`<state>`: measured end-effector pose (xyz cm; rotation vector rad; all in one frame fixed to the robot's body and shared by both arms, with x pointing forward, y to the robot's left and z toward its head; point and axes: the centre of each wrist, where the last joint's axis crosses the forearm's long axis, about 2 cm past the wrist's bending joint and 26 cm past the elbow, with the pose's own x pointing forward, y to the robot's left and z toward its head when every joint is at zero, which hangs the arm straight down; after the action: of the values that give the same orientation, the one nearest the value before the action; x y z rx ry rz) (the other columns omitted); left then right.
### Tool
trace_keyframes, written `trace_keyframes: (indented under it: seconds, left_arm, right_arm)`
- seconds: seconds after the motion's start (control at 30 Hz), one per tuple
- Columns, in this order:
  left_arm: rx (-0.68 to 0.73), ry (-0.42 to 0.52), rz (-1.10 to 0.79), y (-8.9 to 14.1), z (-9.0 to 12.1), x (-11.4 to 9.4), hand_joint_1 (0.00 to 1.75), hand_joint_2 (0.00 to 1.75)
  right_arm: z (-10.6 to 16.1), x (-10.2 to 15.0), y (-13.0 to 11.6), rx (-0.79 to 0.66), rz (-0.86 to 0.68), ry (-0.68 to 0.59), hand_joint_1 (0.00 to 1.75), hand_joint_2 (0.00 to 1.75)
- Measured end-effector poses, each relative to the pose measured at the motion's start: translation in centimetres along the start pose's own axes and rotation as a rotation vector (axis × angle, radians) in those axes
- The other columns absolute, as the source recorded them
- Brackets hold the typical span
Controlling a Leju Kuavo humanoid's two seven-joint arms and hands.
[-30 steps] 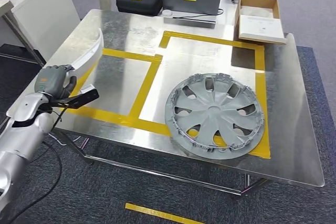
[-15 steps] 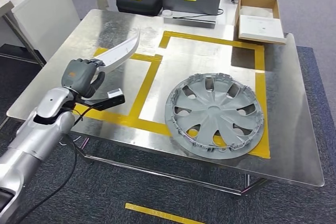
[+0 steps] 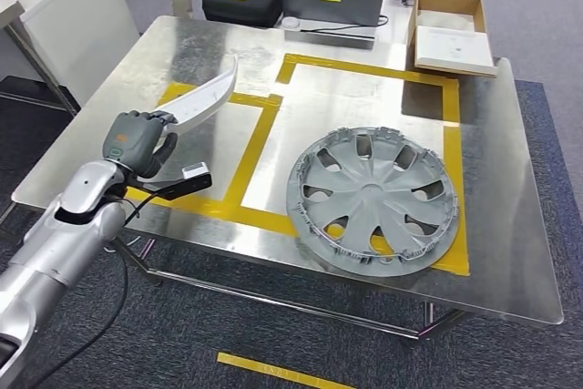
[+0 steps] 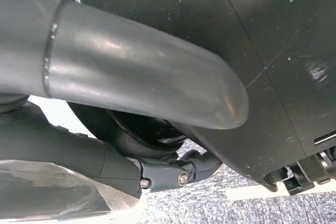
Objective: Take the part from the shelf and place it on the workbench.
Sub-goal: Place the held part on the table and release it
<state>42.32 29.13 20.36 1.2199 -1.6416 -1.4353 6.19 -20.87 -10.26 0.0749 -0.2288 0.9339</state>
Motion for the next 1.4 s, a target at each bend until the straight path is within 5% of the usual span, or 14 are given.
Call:
trace_keyframes:
  seconds: [0.07,0.17,0.3,1.4]
  left_arm:
    - [-0.002,0.002,0.0,-0.1,0.1,-0.1,0.0,1.75]
    - [-0.004,0.007,-0.001,-0.2,0.3,-0.3,0.0,1.75]
    - [-0.001,0.017,-0.003,-0.5,0.7,-0.5,0.0,0.0]
    - [0.029,0.033,0.049,-0.5,2.4,-0.9,0.0,0.0]
  right_arm:
    - [0.0,0.0,0.0,0.0,0.002,0.0,0.0,0.0]
    - [0.0,0.0,0.0,0.0,0.009,0.001,0.0,0.0]
    - [0.0,0.0,0.1,0.0,0.019,0.002,0.0,0.0]
    - [0.0,-0.1,0.1,-0.003,0.061,0.004,0.0,0.0]
